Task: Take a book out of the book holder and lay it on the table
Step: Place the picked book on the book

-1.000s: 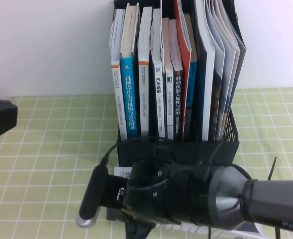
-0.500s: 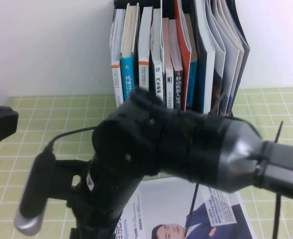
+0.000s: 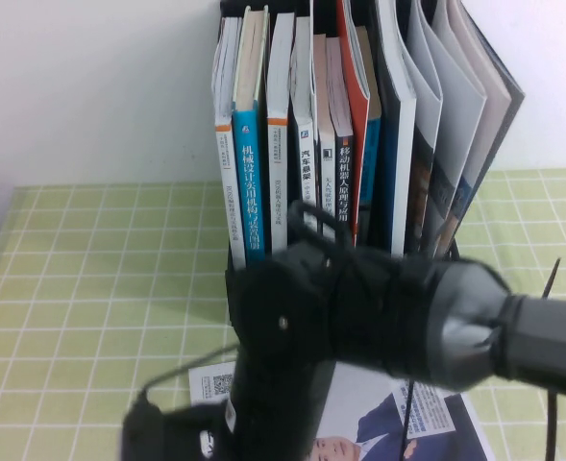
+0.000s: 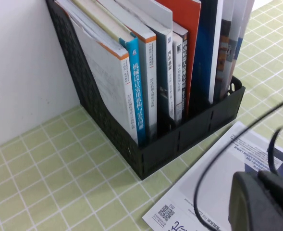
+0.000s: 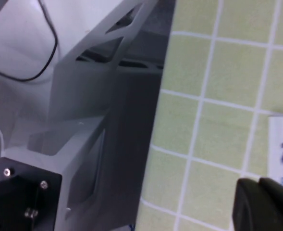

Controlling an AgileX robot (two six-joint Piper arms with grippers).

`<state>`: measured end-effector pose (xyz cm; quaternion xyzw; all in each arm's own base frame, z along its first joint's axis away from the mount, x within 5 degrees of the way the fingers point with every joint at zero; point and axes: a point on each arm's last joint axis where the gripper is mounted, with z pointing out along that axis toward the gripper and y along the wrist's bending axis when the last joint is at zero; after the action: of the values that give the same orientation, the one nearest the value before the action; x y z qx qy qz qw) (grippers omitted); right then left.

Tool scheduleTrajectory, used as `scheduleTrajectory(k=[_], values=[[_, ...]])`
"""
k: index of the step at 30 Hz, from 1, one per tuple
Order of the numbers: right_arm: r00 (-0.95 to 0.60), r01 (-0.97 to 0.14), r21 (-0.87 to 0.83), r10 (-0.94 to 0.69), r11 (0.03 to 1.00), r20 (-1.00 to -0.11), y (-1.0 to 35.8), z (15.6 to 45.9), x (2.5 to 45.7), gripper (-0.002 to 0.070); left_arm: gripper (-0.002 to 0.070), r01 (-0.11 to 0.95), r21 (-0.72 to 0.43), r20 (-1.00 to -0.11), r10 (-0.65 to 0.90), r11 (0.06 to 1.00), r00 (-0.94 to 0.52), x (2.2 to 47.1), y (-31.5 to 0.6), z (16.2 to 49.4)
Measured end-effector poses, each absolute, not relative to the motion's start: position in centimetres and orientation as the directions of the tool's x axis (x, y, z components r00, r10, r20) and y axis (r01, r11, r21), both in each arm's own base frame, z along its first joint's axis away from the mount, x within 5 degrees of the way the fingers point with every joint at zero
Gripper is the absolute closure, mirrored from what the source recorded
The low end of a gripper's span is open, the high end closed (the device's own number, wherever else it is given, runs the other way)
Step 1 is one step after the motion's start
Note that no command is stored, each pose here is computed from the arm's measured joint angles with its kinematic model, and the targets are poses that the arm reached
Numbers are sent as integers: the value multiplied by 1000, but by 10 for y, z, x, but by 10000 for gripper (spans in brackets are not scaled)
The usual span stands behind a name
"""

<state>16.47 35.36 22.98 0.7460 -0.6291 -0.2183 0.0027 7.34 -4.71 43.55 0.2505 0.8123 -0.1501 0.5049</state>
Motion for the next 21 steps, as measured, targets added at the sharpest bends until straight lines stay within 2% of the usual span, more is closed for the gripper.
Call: scheduleTrajectory(k=[5,13,21], values=[[91,-909,363,-948,-204,-305,353,186,160,676,678,551,2,-897,245,835,-368,72,-46,436],[19,-897,420,-962,-137,-272,365,135,164,678,678,550,-2,-895,244,835,-374,71,-46,435],[-67,-937,350,-968,-21,-240,368,123,173,678,678,549,1,-893,248,836,-375,70,-45,435]])
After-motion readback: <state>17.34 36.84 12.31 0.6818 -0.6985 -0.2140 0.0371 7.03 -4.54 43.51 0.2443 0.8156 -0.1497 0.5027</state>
